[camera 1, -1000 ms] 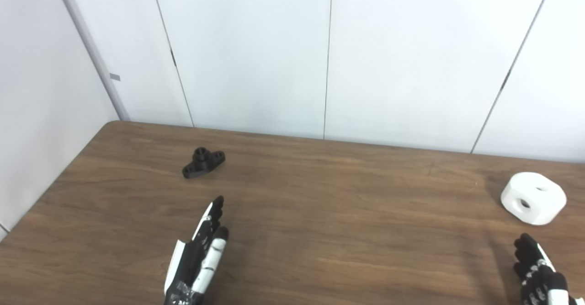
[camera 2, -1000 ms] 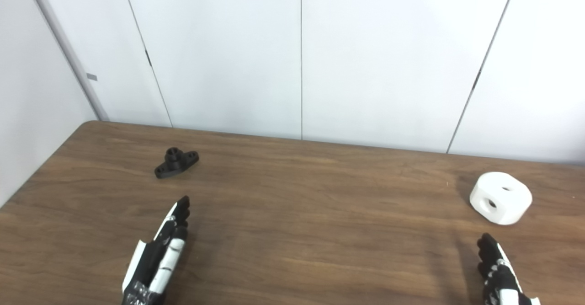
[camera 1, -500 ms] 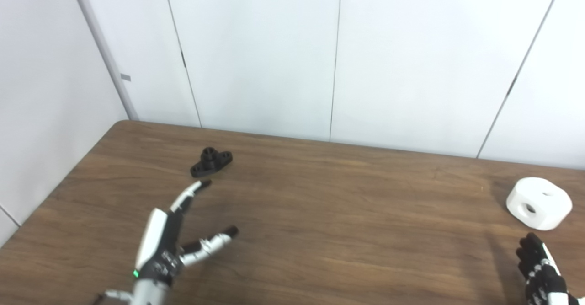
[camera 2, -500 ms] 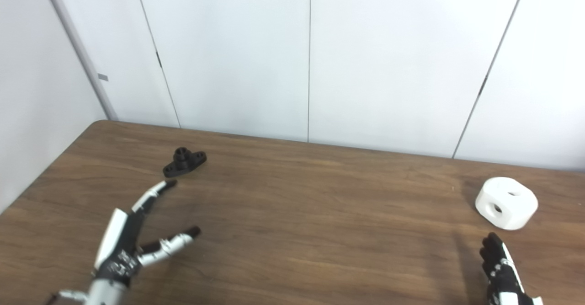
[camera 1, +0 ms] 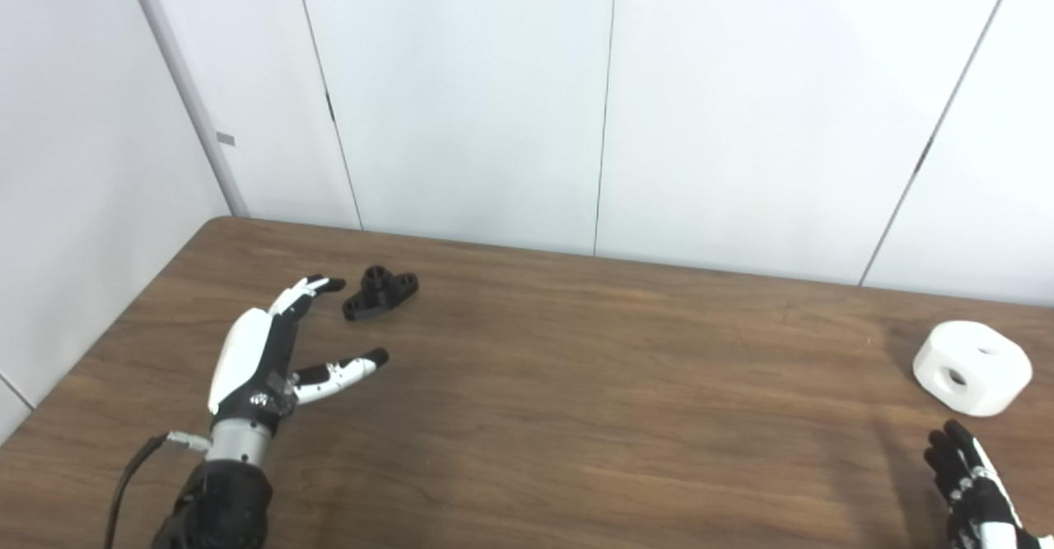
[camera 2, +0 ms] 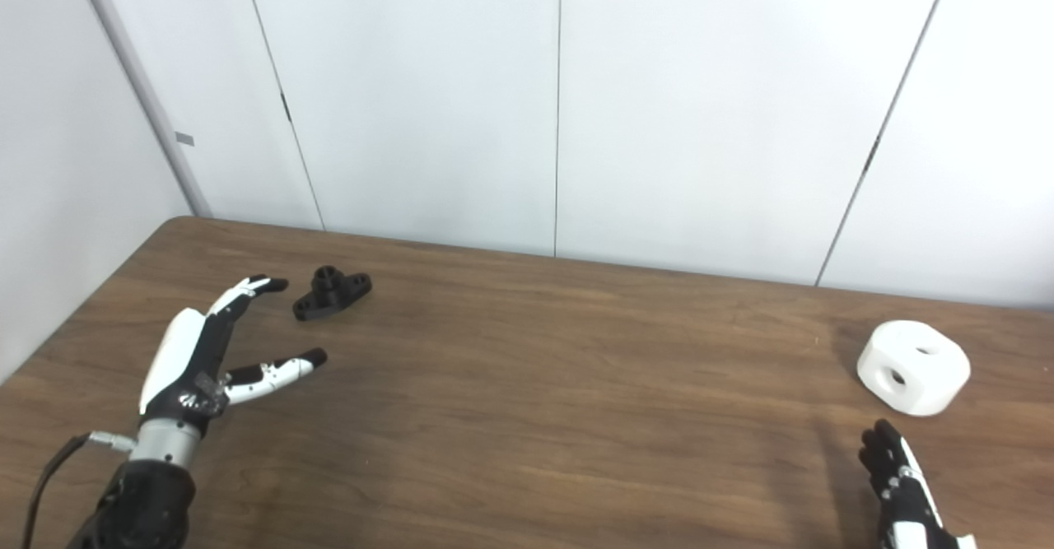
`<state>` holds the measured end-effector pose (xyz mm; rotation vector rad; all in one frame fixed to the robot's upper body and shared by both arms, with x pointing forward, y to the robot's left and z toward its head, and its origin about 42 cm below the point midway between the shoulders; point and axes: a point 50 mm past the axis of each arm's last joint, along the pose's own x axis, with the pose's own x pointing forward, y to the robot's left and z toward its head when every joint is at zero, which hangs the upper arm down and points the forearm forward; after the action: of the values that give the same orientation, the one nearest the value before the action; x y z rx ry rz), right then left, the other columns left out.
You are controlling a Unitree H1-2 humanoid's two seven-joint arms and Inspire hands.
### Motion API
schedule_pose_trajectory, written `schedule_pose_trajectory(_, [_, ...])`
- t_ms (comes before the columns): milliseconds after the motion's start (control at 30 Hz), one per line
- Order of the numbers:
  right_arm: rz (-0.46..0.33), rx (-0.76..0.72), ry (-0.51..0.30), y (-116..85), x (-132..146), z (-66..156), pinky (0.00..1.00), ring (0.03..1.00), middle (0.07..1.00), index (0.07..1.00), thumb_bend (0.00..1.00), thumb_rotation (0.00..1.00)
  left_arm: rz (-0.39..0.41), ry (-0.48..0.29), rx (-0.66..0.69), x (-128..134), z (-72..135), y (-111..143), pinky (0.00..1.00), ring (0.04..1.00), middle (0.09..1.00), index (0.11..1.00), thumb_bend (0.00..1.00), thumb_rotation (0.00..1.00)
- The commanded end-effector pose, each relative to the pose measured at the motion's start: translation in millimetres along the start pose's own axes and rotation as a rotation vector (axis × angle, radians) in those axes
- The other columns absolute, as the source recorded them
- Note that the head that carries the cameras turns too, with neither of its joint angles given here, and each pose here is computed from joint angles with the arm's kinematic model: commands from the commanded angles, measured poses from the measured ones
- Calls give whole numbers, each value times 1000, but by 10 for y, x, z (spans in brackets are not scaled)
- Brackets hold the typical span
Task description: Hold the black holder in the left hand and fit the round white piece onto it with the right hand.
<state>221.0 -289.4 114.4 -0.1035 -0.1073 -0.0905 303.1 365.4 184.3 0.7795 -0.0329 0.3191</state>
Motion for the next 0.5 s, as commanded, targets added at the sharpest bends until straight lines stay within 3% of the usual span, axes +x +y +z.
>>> schedule_pose_trajectory(0, [1, 10, -4, 76, -54, -79, 1000, 948, 939, 936, 590, 1000, 59, -35, 36, 222, 86, 160, 926, 970, 937, 843, 838, 345])
schedule_pose_trajectory(467, [-3, 9, 3, 110, -53, -85, 1000, 958, 948, 946, 576, 1000, 66, 36, 117, 861, 16, 74, 888, 962, 922, 828, 867, 390])
